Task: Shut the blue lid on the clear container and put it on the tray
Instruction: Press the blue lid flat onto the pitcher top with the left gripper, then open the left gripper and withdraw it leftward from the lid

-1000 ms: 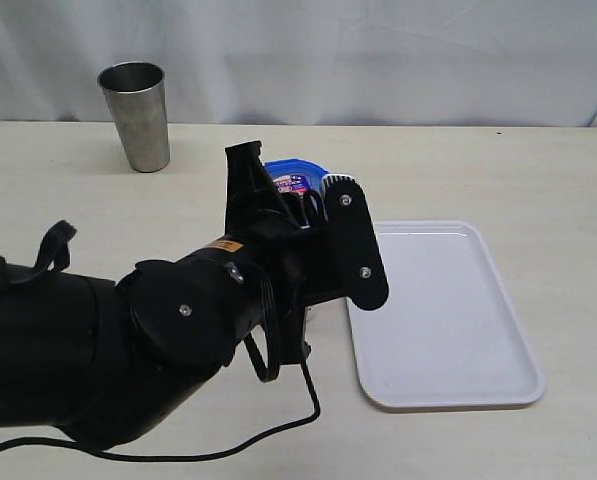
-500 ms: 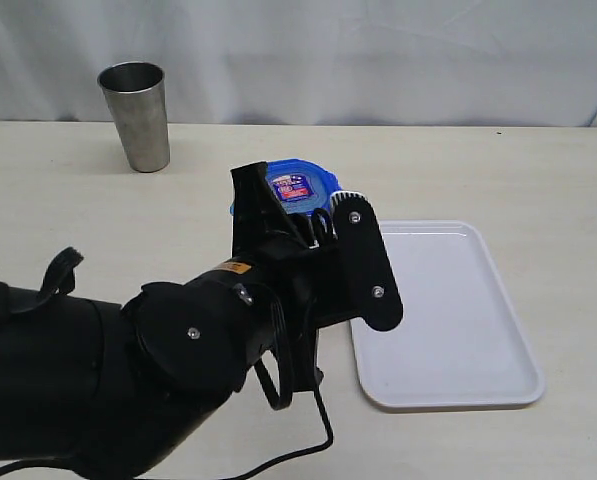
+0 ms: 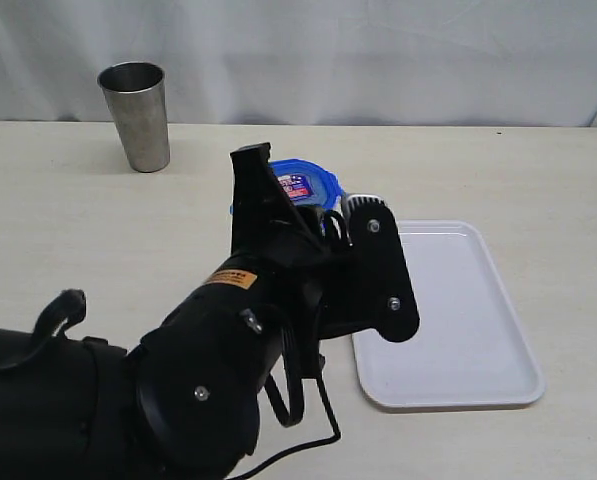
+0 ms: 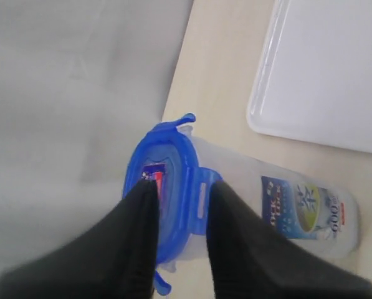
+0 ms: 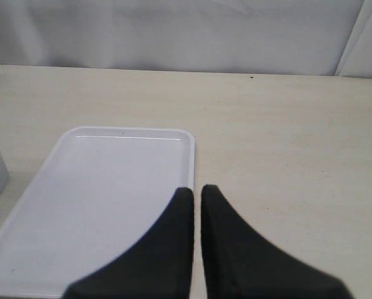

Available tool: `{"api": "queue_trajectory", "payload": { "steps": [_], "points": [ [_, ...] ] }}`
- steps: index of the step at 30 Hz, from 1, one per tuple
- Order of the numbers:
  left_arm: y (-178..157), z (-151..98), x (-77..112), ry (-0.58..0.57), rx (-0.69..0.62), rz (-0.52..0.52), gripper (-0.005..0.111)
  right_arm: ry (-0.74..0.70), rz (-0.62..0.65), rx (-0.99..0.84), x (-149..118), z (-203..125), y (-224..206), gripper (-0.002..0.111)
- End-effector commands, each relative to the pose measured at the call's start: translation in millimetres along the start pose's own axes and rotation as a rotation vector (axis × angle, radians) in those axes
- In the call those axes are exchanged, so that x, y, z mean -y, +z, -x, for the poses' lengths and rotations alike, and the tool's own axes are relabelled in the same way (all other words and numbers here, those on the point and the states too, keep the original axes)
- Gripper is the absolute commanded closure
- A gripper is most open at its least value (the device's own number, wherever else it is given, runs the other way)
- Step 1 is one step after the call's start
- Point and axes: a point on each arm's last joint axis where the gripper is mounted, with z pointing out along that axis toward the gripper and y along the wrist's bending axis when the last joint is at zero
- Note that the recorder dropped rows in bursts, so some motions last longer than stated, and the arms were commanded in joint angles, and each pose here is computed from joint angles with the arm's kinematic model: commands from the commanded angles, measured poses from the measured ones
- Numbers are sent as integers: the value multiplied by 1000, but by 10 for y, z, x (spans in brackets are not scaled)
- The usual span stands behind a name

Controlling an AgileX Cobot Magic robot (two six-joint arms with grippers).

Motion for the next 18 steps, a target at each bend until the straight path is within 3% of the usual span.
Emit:
{"api": "queue_trajectory", "payload": {
  "steps": [1,3,5,10,12,15,18],
  "points": [
    [-118,46,-267,-42,79,88,100,-1,-3,3,1,-5,0,104],
    [-151,19,-428,-101,99,124,107,-1,-3,3,1,-5,0,104],
    [-142,-75,-638,-239,126,102,107,-1,-3,3,1,-5,0,104],
    [120,-581,-1043,-597,187,-196,107,-1,-3,3,1,-5,0,104],
    [218,-852,-1191,-673,128,-173,107,-1,-3,3,1,-5,0,104],
    [306,-1287,-1459,-886,21,-19,107,-1,-3,3,1,-5,0,104],
    [320,-1540,-1625,-850,-13,88,107,-1,-3,3,1,-5,0,104]
  ]
}}
